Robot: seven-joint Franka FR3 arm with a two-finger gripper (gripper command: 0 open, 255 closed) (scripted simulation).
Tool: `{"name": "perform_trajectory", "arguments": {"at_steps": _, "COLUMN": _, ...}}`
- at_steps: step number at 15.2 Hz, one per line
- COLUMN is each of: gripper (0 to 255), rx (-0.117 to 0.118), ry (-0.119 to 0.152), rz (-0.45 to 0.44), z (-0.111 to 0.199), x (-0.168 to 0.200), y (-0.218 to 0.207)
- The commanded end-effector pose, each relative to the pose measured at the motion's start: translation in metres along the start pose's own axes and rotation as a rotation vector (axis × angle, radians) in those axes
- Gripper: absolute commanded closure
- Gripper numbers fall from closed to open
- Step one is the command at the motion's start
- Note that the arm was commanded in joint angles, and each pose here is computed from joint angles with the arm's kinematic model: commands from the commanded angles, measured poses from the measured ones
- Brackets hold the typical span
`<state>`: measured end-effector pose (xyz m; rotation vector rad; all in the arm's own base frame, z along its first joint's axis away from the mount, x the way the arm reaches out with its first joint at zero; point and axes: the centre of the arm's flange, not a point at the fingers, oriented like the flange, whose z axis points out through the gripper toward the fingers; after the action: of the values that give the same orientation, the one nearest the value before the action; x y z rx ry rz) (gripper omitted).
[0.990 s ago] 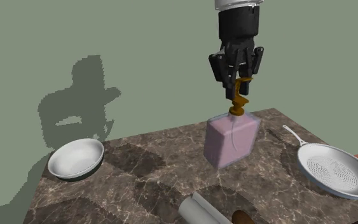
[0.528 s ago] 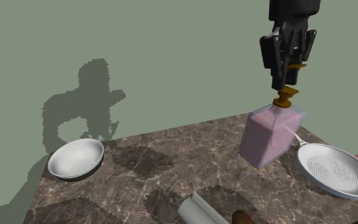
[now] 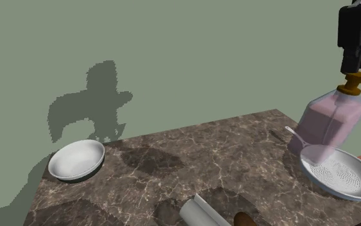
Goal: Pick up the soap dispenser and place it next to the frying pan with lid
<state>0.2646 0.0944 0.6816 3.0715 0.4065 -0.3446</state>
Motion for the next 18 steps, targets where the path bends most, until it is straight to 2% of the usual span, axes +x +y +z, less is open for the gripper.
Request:
{"name": "perform_trajectory", "arguments": {"at_steps": 1, "gripper": 255, "rx": 0.000, "ry": -0.001, "rz": -0.001, "z": -0.005, "x": -0.021, "y": 0.015}}
{"name": "perform_trajectory", "arguments": {"at_steps": 4, "gripper": 255, "rx": 0.000, "ry": -0.001, "rz": -0.001, "z": -0.016, "x": -0.053, "y": 0.041}}
{"name": "perform_trajectory", "arguments": {"at_steps": 18, "gripper": 255, "rx": 0.000, "ry": -0.001, "rz": -0.001, "z": 0.056, "x": -0.037, "y": 0.041}}
